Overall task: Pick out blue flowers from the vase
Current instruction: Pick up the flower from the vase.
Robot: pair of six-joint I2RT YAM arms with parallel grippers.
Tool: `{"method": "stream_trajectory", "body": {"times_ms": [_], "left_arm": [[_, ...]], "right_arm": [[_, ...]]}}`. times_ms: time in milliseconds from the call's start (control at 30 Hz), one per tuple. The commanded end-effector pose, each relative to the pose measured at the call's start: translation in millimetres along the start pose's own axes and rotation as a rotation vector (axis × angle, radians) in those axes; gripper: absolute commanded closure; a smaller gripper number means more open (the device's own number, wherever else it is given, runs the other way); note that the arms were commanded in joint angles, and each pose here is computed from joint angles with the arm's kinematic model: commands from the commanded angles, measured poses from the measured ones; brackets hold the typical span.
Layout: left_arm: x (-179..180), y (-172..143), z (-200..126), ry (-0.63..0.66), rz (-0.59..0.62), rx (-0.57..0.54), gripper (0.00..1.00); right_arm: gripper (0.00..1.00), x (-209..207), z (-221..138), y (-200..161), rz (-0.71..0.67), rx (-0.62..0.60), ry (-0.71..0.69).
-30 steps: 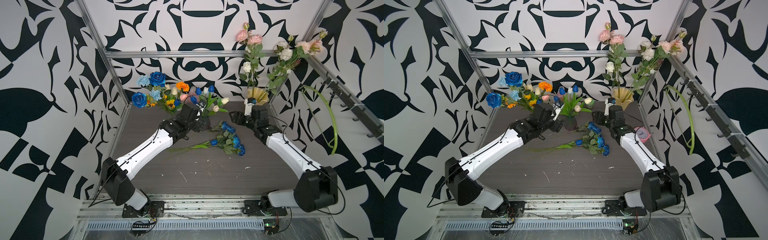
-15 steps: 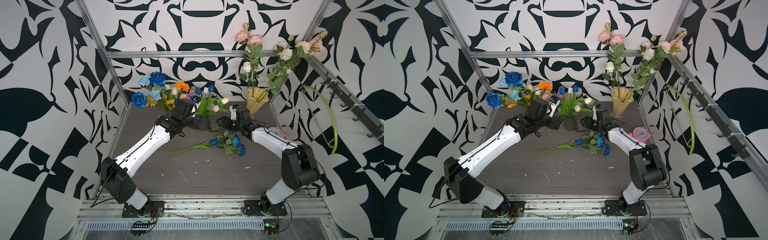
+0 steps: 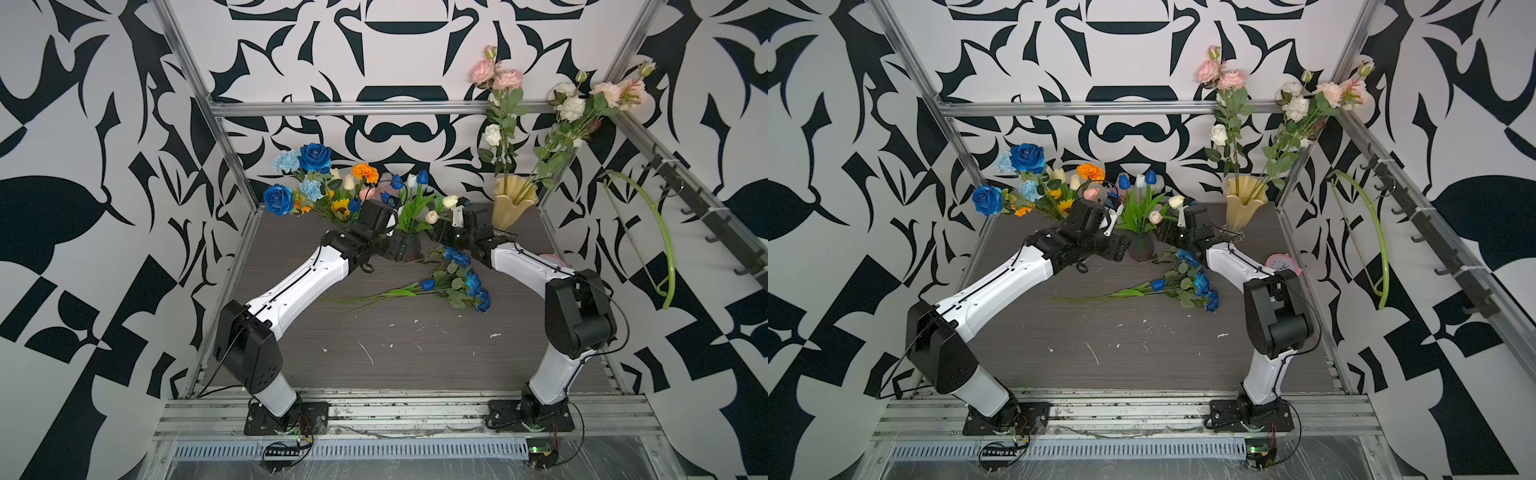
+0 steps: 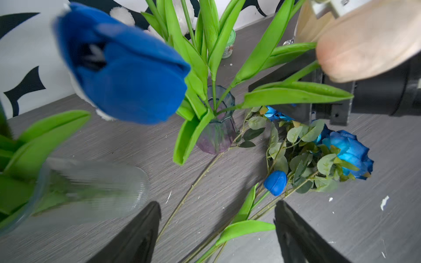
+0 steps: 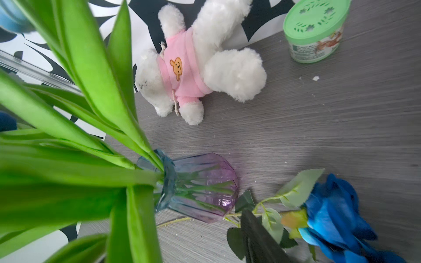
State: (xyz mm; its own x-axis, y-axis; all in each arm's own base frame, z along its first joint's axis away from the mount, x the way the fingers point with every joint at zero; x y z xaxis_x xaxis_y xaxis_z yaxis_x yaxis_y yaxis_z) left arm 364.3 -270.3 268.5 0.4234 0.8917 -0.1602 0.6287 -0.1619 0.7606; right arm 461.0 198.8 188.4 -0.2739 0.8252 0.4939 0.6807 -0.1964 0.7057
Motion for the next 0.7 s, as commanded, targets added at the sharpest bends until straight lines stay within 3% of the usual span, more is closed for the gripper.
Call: {"method": "stream_trajectory", "body": {"times_ms": [0,500,667], "left_arm": [[2.6,17.5,1.1,0.005,-0.034,-0.064,0.18],[16.0,28.4,21.9,0.058,-0.063,-0.086,0.18],[19.7,31.0,27.6,0.065,-0.071,-0.098,0.18]], "right_arm": [[0.40,20.1,-4.2,27.9,-0.031,-0.072,0.034],[0.41,27.6,25.3,18.5,-0.077,0.020,0.003],[0.47,32.4,27.7,15.9,-0.109,0.052,-0.024]]}}
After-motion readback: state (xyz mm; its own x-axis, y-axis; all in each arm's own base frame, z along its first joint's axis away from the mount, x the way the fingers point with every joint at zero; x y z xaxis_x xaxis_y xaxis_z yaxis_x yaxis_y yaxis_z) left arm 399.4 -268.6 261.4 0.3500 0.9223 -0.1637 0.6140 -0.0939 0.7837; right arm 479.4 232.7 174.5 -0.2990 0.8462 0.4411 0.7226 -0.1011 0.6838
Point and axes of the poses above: each gripper's point midway between its finger pads, its own z axis out along the fingers, its own x axis along the line the jaws close on, y = z × x, the point moved 3 cm from there along -z, back along the fingers, and after that the axes turned 10 degrees about -z, right-handed, at the moved point
